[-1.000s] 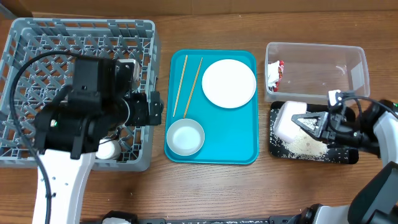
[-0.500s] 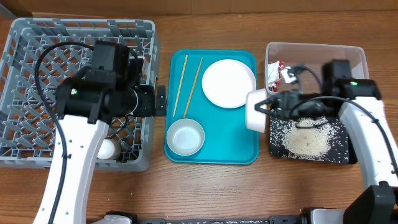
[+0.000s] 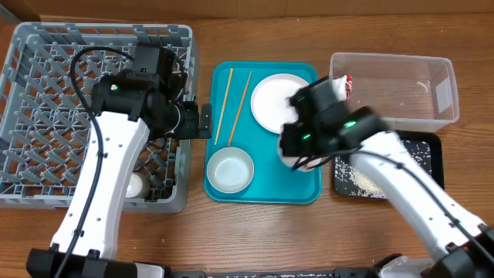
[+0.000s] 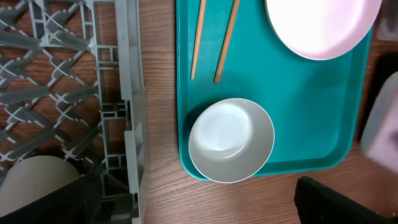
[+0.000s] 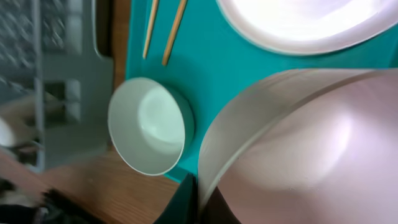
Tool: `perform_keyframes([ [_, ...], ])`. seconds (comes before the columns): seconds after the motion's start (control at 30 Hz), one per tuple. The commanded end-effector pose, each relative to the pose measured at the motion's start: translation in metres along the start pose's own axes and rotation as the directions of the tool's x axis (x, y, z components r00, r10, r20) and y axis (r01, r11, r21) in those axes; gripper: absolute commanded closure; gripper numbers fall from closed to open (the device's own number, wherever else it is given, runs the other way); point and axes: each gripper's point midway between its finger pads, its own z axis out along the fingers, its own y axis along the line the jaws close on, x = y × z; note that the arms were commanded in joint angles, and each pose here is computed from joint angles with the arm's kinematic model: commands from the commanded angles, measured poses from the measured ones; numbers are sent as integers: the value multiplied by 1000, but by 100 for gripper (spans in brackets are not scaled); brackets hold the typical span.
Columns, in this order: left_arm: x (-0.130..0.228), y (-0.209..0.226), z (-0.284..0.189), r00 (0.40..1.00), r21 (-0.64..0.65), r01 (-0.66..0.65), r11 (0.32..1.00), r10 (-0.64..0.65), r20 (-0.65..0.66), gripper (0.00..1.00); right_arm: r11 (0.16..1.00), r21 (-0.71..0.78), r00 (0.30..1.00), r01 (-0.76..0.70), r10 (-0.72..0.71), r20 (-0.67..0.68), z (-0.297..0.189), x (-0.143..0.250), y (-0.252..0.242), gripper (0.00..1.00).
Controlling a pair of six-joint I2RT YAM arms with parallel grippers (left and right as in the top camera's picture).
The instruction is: Sort waste into correct bins and load items into the dishwasher
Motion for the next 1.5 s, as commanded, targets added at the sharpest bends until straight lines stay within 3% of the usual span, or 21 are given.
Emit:
perform_keyframes([
  [0.0,-3,1,7,1000,-10,-17,1000,17,-16,0,979,204,999,25,-30,22,29,1,-13,96],
  [0.23,-3,3,18,999,-16,-13,1000,12,-48,0,966,252,997,59,-43,-67,79,14,-15,90],
  [0.33,-3,4,20,998,-17,-11,1000,10,-56,0,967,249,997,62,-48,-62,79,12,-13,62],
  [0.4,-3,4,22,998,-18,-11,1000,10,-61,0,970,235,997,68,-60,-39,70,7,-7,24],
  [0.57,-3,4,23,998,-19,-10,1000,9,-63,0,984,161,992,75,-91,92,16,-12,20,14],
  [0.67,-3,4,23,998,-19,-10,1000,9,-64,0,988,136,973,73,-100,207,-28,-21,30,0],
  [0.93,-3,4,23,998,-19,-10,1000,9,-64,0,993,26,886,119,-118,448,-137,-13,48,0],
  [1.13,-3,4,23,998,-19,-10,1000,9,-64,0,974,126,785,186,-225,577,-191,-8,34,0],
  [1.47,-3,4,23,998,-19,-10,1000,9,-64,0,968,215,663,129,-246,707,-253,16,-7,0],
])
